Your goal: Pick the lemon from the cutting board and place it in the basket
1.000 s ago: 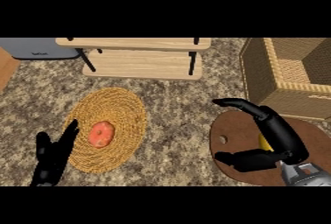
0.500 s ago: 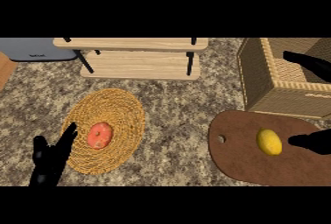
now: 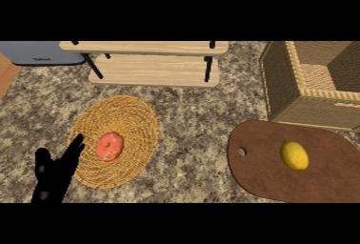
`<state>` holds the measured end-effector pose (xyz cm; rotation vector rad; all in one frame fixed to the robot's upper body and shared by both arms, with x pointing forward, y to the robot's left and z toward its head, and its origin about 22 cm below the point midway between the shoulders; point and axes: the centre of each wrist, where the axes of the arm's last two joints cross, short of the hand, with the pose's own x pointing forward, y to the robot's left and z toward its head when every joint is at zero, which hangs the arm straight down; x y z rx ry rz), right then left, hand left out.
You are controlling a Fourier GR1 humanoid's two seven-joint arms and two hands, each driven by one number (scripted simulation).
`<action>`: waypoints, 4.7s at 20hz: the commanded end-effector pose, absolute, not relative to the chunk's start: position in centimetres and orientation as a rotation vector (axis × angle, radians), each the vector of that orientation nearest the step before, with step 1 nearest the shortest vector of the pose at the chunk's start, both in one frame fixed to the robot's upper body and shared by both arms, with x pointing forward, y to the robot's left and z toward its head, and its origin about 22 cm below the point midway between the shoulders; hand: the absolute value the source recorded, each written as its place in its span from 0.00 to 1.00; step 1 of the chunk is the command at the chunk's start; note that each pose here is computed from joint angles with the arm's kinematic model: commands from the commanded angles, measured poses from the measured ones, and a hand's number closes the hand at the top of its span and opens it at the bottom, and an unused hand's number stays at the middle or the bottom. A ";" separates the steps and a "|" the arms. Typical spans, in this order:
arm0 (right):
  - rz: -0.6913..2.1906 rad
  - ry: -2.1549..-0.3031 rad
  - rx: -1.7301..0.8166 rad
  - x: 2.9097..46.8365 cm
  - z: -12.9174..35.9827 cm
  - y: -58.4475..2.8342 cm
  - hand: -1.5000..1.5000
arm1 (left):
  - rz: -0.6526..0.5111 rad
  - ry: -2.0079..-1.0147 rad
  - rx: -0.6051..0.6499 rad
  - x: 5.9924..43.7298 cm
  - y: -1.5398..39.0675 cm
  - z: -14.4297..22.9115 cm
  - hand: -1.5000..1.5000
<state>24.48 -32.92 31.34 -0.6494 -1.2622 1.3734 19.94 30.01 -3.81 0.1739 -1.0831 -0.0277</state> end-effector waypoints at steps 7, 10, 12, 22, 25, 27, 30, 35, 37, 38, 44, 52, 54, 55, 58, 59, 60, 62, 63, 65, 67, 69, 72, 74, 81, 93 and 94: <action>1.479 -1.090 -0.613 23.0 32.4 -35.2 0.00 | -0.033 -1.011 0.155 19.8 29.6 -5.4 0.50; 1.482 -1.107 -0.577 23.0 31.3 -34.1 0.00 | -0.025 -1.011 0.164 18.2 28.8 -5.4 0.50; 1.437 -1.127 -0.564 23.8 31.6 -35.5 0.00 | -0.035 -1.023 0.150 20.6 29.8 -6.2 0.50; 1.386 -1.189 -0.537 24.5 23.1 -33.2 0.00 | -0.039 -1.002 0.143 17.9 28.0 -5.2 0.50; 1.388 -1.163 -0.545 24.0 21.1 -32.5 0.00 | -0.028 -1.008 0.139 19.9 28.8 -5.6 0.50; 1.422 -1.124 -0.574 24.2 19.5 -32.5 0.00 | -0.014 -1.022 0.147 20.3 30.9 -4.5 0.50; 1.440 -1.084 -0.585 25.3 19.6 -33.5 0.00 | -0.041 -1.008 0.165 20.7 28.9 -5.7 0.50; 1.435 -1.088 -0.569 24.8 16.1 -33.4 0.00 | -0.031 -1.013 0.136 18.6 29.8 -5.9 0.50; 1.429 -1.095 -0.555 25.2 14.5 -33.8 0.00 | -0.019 -1.012 0.145 19.5 30.6 -6.7 0.50; 1.427 -1.110 -0.566 25.1 14.9 -32.3 0.00 | -0.024 -1.009 0.149 18.3 28.9 -6.0 0.50; 1.405 -1.128 -0.600 26.4 13.8 -33.1 0.00 | -0.034 -0.986 0.153 20.5 29.8 -5.0 0.50; 1.414 -1.118 -0.571 26.6 10.3 -33.2 0.00 | -0.031 -1.014 0.151 18.2 29.5 -6.2 0.50; 1.417 -1.145 -0.580 25.7 9.4 -32.3 0.00 | -0.046 -1.011 0.156 19.4 29.4 -3.2 0.50; 1.412 -1.139 -0.570 24.9 8.1 -31.5 0.00 | -0.028 -1.005 0.153 19.9 28.5 -4.1 0.50; 1.437 -1.125 -0.581 25.8 10.5 -30.7 0.00 | -0.038 -1.017 0.159 20.2 29.7 -5.2 0.50; 1.458 -1.092 -0.596 26.9 7.1 -31.5 0.00 | -0.027 -1.000 0.139 21.2 29.2 -4.1 0.50; 1.476 -1.056 -0.599 27.0 7.3 -31.1 0.00 | -0.030 -1.022 0.153 19.4 30.0 -4.2 0.50; 1.498 -0.991 -0.593 26.9 6.6 -31.6 0.00 | -0.023 -0.987 0.159 18.9 29.4 -5.9 0.50; 1.484 -1.007 -0.578 26.9 4.9 -32.3 0.00 | -0.019 -1.016 0.147 20.0 30.9 -4.4 0.50; 1.500 -0.977 -0.596 28.2 6.2 -31.6 0.00 | -0.017 -1.014 0.140 17.8 29.6 -5.5 0.50; 1.491 -0.977 -0.601 26.8 5.6 -32.6 0.00 | -0.030 -1.015 0.166 19.3 29.8 -3.9 0.50; 1.483 -0.998 -0.584 26.6 5.6 -32.2 0.00 | -0.023 -1.000 0.158 19.6 27.5 -5.7 0.50; 1.475 -1.016 -0.592 26.4 4.1 -33.2 0.00 | -0.036 -1.022 0.157 17.9 29.9 -5.2 0.50; 1.481 -1.017 -0.589 26.4 4.4 -31.4 0.00 | -0.023 -1.024 0.149 19.3 30.5 -5.8 0.50; 1.473 -1.016 -0.608 27.6 2.9 -31.9 0.00 | -0.046 -1.011 0.144 20.2 30.1 -4.8 0.50; 1.605 -1.112 -0.687 26.9 2.2 -30.5 1.00 | -0.033 -1.017 0.137 20.8 29.0 -4.8 0.50; 1.563 -1.066 -0.715 25.9 1.9 -27.8 1.00 | -0.028 -1.019 0.159 20.9 29.1 -5.2 0.50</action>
